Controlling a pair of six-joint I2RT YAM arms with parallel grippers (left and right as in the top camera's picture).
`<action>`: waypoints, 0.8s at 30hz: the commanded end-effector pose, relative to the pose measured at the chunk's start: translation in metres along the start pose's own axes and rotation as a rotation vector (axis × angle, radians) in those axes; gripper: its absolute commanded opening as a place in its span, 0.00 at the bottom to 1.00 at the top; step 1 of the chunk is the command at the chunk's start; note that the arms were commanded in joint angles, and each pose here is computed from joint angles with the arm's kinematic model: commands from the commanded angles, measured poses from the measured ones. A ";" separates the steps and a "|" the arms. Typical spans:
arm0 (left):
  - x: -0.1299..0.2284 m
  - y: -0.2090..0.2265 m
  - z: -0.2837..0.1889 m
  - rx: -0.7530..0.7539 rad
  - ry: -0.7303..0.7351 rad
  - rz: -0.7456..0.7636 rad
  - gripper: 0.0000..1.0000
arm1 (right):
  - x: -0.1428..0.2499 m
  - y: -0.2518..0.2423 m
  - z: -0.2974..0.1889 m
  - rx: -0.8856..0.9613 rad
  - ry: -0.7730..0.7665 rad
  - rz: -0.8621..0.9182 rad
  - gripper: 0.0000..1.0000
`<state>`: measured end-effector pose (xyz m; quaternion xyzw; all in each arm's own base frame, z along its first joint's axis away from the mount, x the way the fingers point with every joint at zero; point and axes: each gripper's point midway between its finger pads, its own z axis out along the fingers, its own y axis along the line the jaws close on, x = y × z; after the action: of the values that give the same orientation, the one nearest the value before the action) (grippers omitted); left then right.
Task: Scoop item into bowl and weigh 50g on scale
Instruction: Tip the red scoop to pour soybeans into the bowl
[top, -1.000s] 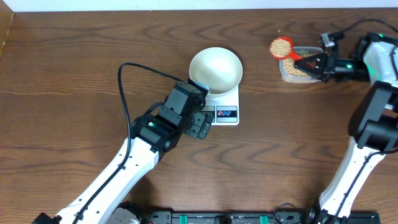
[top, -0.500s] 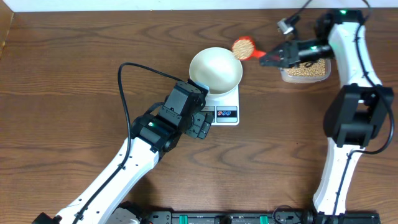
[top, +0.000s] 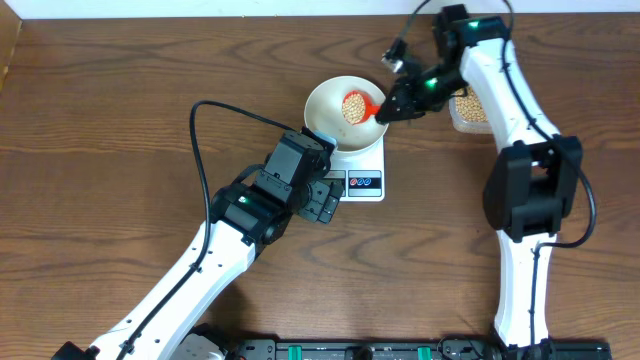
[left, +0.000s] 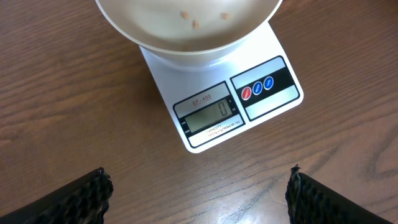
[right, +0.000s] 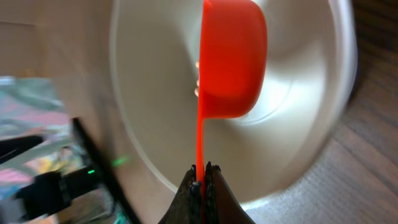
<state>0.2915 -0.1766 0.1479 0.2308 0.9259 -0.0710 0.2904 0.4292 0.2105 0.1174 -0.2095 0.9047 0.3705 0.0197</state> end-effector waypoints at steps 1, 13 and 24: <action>-0.001 0.000 -0.002 0.007 -0.007 0.010 0.92 | -0.003 -0.005 0.011 0.136 0.027 0.011 0.01; -0.001 0.000 -0.002 0.007 -0.007 0.010 0.92 | -0.020 0.009 0.006 0.545 0.026 -0.151 0.01; -0.001 0.000 -0.002 0.007 -0.007 0.010 0.92 | -0.018 0.017 0.003 0.914 0.049 -0.230 0.01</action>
<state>0.2915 -0.1766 0.1479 0.2308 0.9259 -0.0710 0.2904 0.4288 0.2457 0.1070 -0.3075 0.9473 0.0037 0.0893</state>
